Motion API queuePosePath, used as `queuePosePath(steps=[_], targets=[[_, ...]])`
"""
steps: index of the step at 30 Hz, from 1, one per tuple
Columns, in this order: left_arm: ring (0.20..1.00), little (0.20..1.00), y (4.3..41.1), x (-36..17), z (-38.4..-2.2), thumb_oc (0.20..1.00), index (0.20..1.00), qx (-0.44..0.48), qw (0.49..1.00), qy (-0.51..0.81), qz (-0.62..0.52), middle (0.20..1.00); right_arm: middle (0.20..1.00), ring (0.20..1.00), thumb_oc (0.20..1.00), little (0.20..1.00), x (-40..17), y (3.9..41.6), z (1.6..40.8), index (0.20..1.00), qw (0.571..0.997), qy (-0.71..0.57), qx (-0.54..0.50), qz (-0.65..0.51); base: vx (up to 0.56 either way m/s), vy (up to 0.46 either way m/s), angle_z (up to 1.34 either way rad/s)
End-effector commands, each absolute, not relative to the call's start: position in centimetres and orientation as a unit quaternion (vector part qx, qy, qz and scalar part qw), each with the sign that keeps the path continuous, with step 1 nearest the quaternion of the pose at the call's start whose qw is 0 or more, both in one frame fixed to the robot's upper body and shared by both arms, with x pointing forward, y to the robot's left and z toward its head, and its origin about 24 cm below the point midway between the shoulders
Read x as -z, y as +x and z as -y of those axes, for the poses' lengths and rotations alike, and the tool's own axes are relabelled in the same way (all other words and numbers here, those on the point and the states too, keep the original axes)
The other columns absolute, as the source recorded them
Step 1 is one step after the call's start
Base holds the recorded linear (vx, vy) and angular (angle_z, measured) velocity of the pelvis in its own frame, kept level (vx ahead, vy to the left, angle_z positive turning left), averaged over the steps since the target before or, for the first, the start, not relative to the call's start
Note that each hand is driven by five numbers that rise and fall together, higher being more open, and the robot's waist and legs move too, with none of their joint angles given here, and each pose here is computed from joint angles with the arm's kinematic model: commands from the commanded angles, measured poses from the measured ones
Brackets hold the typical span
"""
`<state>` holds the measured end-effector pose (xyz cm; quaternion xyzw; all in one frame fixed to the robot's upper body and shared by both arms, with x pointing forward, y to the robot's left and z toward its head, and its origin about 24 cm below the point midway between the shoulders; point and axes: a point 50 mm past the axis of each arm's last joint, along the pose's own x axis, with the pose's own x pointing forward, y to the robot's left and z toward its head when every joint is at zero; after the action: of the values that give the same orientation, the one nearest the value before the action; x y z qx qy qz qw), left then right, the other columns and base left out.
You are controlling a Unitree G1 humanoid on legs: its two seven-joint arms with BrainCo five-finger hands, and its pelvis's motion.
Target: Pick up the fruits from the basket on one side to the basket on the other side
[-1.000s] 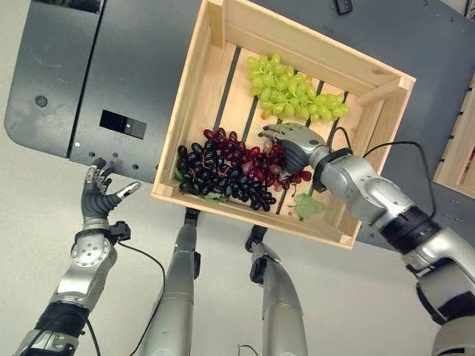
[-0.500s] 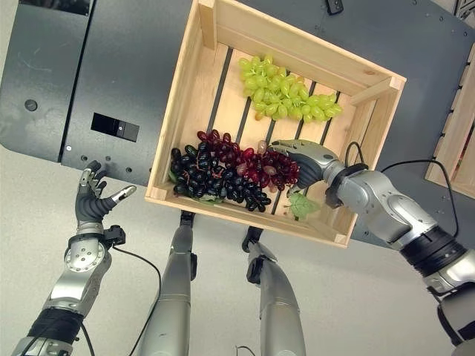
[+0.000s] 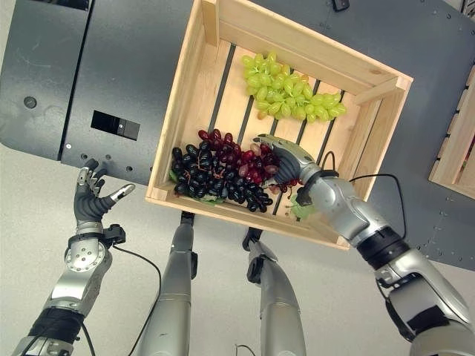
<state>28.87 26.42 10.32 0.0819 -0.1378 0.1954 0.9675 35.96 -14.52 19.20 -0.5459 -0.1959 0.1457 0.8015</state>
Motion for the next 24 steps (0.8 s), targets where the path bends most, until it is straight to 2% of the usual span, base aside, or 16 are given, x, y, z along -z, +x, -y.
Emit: queuePosePath(steps=[1, 11, 18, 21, 24], targets=[[1.000, 1.000, 29.1, -9.9, -24.7, 1.000, 1.000, -0.175, 0.973, 0.067, 0.135, 1.000, 1.000, 1.000, 1.000, 1.000, -18.1, 36.6, 14.1, 1.000, 0.786, -0.575, -0.138, 0.182, 0.00, 0.000, 0.00], [1.000, 1.000, 29.3, -9.9, -25.2, 1.000, 1.000, -0.189, 0.971, 0.071, 0.129, 1.000, 1.000, 1.000, 1.000, 1.000, -17.8, 37.3, 12.3, 1.000, 0.758, -0.610, -0.156, 0.169, 0.00, 0.000, 0.00], [1.000, 1.000, 29.3, -9.7, -25.3, 1.000, 1.000, -0.186, 0.972, 0.080, 0.121, 1.000, 1.000, 1.000, 1.000, 1.000, -18.2, 37.6, 12.3, 1.000, 0.687, -0.693, -0.160, 0.150, 0.00, 0.000, 0.00], [1.000, 1.000, 29.2, -9.5, -25.4, 1.000, 1.000, -0.183, 0.973, 0.085, 0.114, 1.000, 1.000, 1.000, 1.000, 1.000, -18.7, 37.7, 13.1, 1.000, 0.629, -0.751, -0.149, 0.137, 0.00, 0.000, 0.00], [1.000, 1.000, 29.2, -9.5, -25.4, 1.000, 1.000, -0.184, 0.973, 0.086, 0.112, 1.000, 1.000, 1.000, 1.000, 1.000, -18.9, 37.8, 13.3, 1.000, 0.619, -0.760, -0.144, 0.136, 0.00, 0.000, 0.00]])
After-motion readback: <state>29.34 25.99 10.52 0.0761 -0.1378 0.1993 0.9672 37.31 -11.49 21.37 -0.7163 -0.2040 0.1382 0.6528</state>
